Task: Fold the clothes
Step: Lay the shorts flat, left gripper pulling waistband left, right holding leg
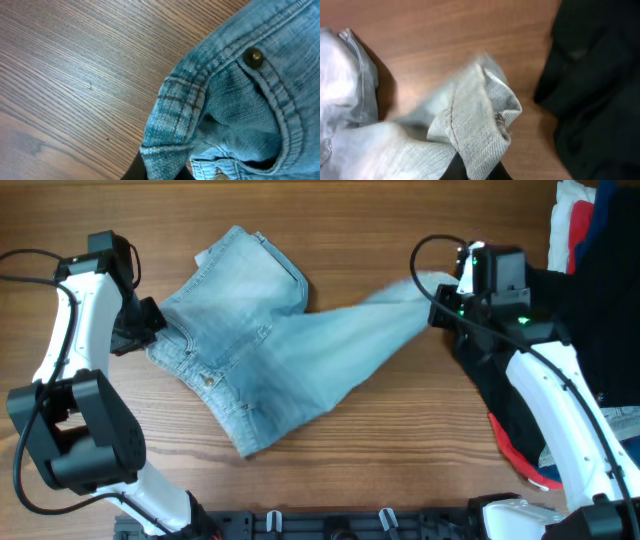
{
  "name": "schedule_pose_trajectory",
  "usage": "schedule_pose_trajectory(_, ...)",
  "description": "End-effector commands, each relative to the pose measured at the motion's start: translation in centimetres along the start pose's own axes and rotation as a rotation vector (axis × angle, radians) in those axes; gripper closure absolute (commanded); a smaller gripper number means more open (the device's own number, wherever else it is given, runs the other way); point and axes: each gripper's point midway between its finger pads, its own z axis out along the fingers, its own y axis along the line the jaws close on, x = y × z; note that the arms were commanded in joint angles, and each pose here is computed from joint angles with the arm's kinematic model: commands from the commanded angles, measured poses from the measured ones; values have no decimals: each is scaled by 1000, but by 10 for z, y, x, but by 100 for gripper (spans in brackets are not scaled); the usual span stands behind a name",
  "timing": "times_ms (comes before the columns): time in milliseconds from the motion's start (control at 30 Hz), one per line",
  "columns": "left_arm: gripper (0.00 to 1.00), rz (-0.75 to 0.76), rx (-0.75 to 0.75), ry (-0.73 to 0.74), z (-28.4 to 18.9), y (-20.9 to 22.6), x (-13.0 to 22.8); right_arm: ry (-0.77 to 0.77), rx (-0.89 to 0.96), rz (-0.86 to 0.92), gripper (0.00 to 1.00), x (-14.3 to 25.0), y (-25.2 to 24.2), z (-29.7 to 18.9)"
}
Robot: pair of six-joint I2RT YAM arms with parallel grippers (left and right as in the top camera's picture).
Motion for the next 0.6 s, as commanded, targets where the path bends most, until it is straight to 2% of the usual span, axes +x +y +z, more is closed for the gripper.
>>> schedule_pose_trajectory(0,96,-39,-15,-44,-5,7,-8,151,107,-1,96,37,-23,-1)
schedule_pose_trajectory(133,96,-40,-4,-45,-5,5,-9,461,222,12,95,124,-55,6)
schedule_pose_trajectory(167,88,-39,5,-41,-5,3,-8,502,236,12,94,138,-60,10)
schedule_pose_trajectory(200,61,-38,13,-36,-5,2,-7,534,249,13,93,152,-65,15)
schedule_pose_trajectory(233,23,-34,20,-28,-5,1,-5,560,258,16,88,163,-69,18)
schedule_pose_trajectory(267,18,-32,20,-20,-5,1,-3,583,265,18,73,172,-72,21)
schedule_pose_trajectory(333,16,-32,30,-12,-6,0,-1,604,273,18,69,178,-75,21)
schedule_pose_trajectory(433,18,-35,50,-32,-17,-1,-1,645,296,48,69,186,-77,14)
schedule_pose_trajectory(500,33,-8,225,3,-35,-27,11,664,301,42,71,190,-78,11)
schedule_pose_trajectory(567,33,66,396,76,-55,-54,36,652,296,41,79,187,-77,13)
